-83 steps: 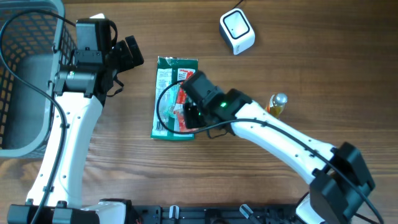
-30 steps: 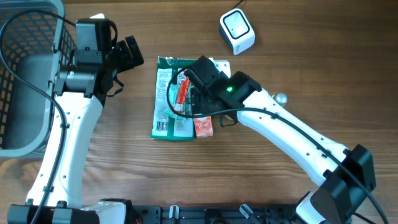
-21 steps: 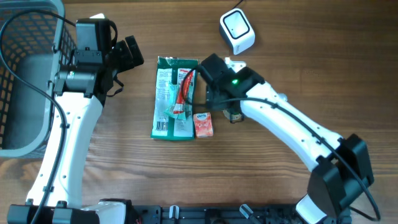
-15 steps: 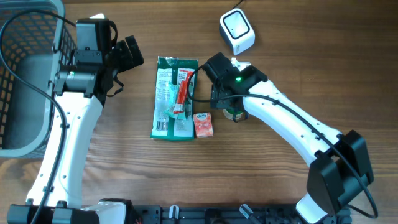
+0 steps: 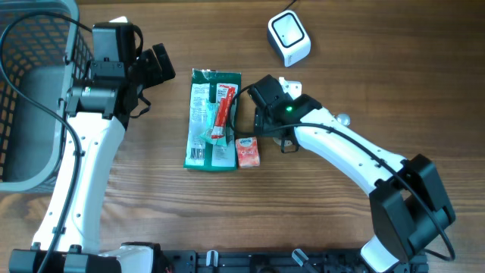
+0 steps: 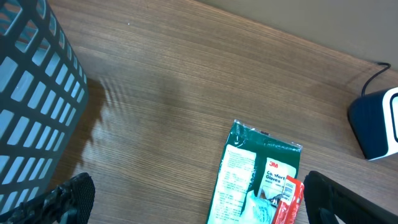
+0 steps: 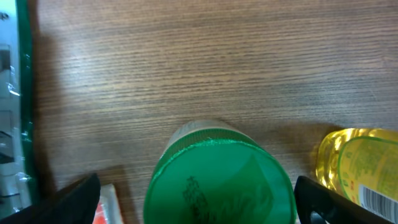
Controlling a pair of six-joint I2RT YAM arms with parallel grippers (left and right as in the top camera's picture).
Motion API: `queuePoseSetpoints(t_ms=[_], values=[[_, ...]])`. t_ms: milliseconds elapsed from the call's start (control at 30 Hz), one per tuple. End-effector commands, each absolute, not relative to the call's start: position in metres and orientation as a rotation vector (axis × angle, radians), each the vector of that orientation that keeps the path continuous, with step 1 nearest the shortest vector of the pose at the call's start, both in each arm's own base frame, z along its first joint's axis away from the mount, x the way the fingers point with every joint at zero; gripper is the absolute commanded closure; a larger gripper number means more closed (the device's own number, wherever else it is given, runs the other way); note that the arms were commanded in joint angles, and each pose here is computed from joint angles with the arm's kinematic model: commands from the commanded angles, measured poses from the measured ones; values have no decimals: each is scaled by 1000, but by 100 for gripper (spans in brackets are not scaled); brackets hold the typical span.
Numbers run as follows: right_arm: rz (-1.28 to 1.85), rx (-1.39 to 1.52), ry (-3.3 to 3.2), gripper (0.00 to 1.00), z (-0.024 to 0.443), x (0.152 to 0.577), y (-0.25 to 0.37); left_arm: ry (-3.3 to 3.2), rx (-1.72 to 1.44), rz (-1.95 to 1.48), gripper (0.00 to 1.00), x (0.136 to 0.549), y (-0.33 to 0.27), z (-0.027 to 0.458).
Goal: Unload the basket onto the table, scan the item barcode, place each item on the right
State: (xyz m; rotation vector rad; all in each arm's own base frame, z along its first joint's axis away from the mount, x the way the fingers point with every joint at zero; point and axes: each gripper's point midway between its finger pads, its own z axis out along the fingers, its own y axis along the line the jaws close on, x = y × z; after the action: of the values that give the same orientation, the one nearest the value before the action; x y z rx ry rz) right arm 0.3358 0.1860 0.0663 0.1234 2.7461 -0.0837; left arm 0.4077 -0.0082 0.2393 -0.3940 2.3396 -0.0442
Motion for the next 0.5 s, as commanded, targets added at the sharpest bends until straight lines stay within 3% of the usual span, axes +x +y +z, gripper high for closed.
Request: queuePoseSetpoints(t_ms=[0, 467], values=[[-116, 79, 2767, 0, 51, 331, 182, 2324, -374, -25, 0, 409, -5, 246], [-99, -22, 2735, 0, 52, 339, 188, 2324, -374, -25, 0, 409, -5, 246]])
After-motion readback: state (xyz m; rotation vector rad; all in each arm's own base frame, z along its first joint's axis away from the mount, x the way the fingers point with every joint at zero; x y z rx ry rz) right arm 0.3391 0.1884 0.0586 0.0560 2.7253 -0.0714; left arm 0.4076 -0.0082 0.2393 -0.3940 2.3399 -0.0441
